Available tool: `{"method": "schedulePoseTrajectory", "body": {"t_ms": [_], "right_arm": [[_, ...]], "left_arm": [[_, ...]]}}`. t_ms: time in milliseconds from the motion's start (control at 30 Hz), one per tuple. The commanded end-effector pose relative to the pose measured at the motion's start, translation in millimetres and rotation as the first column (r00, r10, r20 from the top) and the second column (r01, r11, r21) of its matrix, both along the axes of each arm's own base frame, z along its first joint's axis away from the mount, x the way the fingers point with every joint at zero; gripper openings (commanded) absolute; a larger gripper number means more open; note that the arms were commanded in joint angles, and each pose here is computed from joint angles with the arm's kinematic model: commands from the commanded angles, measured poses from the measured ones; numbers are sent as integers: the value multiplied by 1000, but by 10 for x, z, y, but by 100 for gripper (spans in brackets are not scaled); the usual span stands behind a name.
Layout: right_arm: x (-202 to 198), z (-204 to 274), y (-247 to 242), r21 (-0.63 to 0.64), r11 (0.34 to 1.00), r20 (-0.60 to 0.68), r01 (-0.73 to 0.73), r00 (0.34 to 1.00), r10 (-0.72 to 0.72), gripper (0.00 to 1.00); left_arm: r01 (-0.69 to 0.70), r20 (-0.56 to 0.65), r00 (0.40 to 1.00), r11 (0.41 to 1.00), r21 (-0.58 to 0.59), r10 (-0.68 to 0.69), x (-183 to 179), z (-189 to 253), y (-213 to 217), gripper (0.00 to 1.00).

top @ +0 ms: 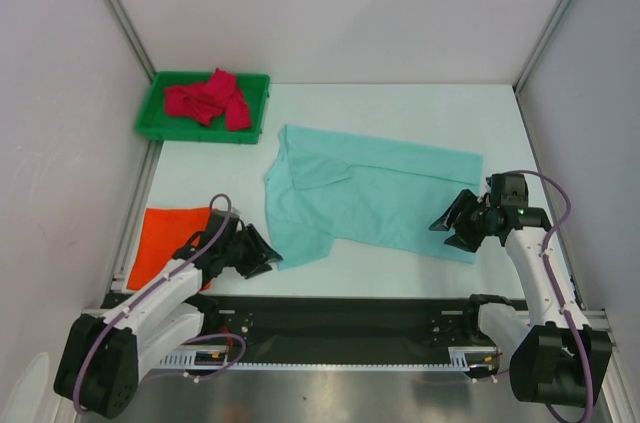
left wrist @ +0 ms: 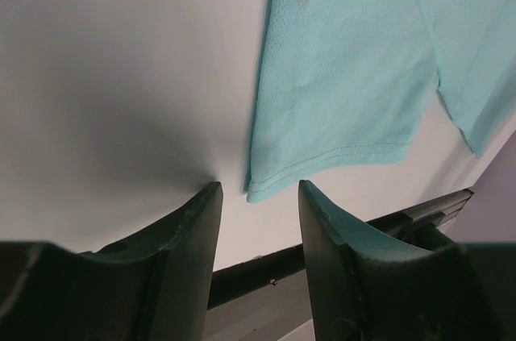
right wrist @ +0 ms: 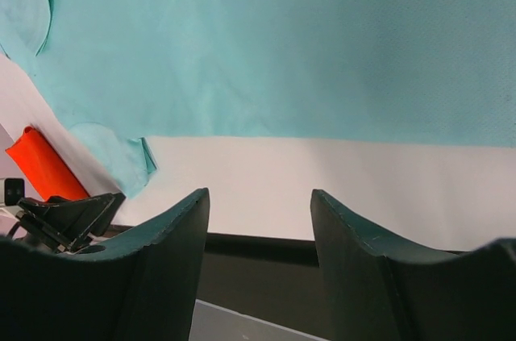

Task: Fold and stack the t-shirts
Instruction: Fold the tshirt

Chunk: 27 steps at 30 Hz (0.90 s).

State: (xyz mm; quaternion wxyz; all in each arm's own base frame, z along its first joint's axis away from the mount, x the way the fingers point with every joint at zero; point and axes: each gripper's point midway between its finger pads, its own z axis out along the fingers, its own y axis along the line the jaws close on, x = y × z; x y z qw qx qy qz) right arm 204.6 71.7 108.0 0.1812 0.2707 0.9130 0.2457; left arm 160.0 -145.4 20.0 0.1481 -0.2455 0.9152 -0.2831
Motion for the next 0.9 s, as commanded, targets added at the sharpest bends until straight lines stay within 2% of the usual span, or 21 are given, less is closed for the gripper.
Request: {"method": "schedulePoseTrajectory", "body": {"t_ms": [0,500,800,867], "right_arm": [[1,17,27,8,1000,6,-19,1000,19,59],[-7,-43,26,7,1000,1,-18,1000,18,59],[-61,-191,14,14,999,-62,36,997,-35,60],[-70,-248,-1,14,997,-97,72,993,-70,60]], "left_arm": [[-38,-87,995,997,65,43,-200,-263,133,49],[-18,-117,993,998,59,25,-217,-375,94,40],[-8,-56,998,999,52,11,-92,-307,64,20],[14,-28,1000,998,60,-12,-44,-264,58,11]]}}
